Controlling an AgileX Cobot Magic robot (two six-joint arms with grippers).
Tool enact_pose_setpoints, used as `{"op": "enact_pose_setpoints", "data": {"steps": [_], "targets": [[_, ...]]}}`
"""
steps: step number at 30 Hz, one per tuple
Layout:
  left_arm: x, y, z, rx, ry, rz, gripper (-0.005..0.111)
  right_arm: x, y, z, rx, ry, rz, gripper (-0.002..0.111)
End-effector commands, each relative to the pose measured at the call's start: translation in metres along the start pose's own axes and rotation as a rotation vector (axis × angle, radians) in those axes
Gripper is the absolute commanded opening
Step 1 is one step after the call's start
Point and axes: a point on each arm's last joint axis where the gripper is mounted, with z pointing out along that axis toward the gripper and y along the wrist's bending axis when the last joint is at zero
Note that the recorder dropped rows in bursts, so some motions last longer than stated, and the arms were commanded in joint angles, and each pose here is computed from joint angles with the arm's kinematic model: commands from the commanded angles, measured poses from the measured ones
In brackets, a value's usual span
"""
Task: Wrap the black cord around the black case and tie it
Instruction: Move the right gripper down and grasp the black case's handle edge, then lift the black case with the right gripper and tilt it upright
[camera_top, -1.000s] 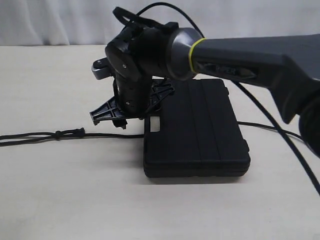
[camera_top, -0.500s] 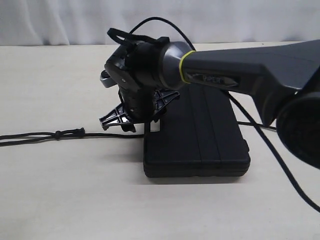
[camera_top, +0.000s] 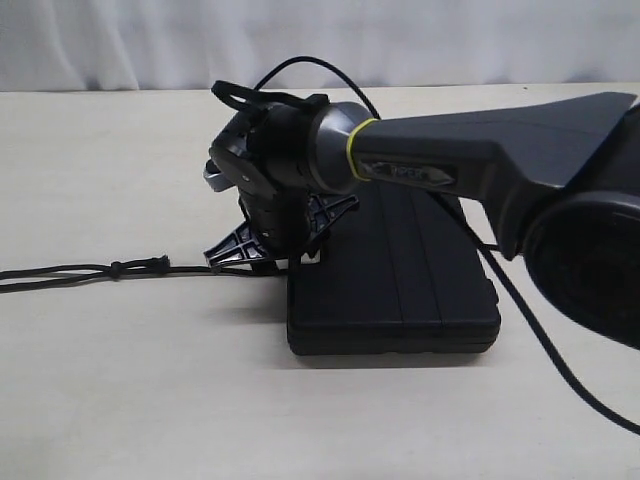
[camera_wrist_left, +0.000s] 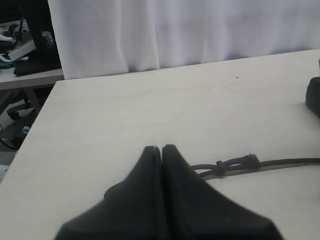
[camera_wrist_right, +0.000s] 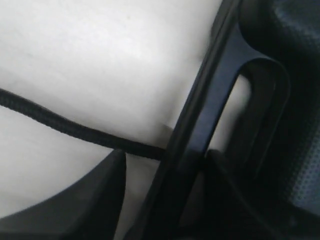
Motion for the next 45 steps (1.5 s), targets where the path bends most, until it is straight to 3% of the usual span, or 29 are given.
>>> {"op": "enact_pose_setpoints", "data": {"steps": [1,20,33,45], "targets": [[0.000,0.000,0.000,0.001,-0.012,0.003,0.000,-0.002,-0.001,0.000,0.007,-0.009,0.002,0.046],[0.000,0.000,0.000,0.001,-0.012,0.003,0.000,-0.002,-0.002,0.001,0.022,-0.013,-0.010,0.045],[0.000,0.000,0.000,0.001,-0.012,0.003,0.000,-0.002,-0.003,-0.002,0.024,-0.008,-0.018,0.005],[0.000,0.000,0.000,0.001,-0.012,0.003,0.000,-0.006,-0.024,-0.074,0.004,-0.094,-0.022,0.004]]}}
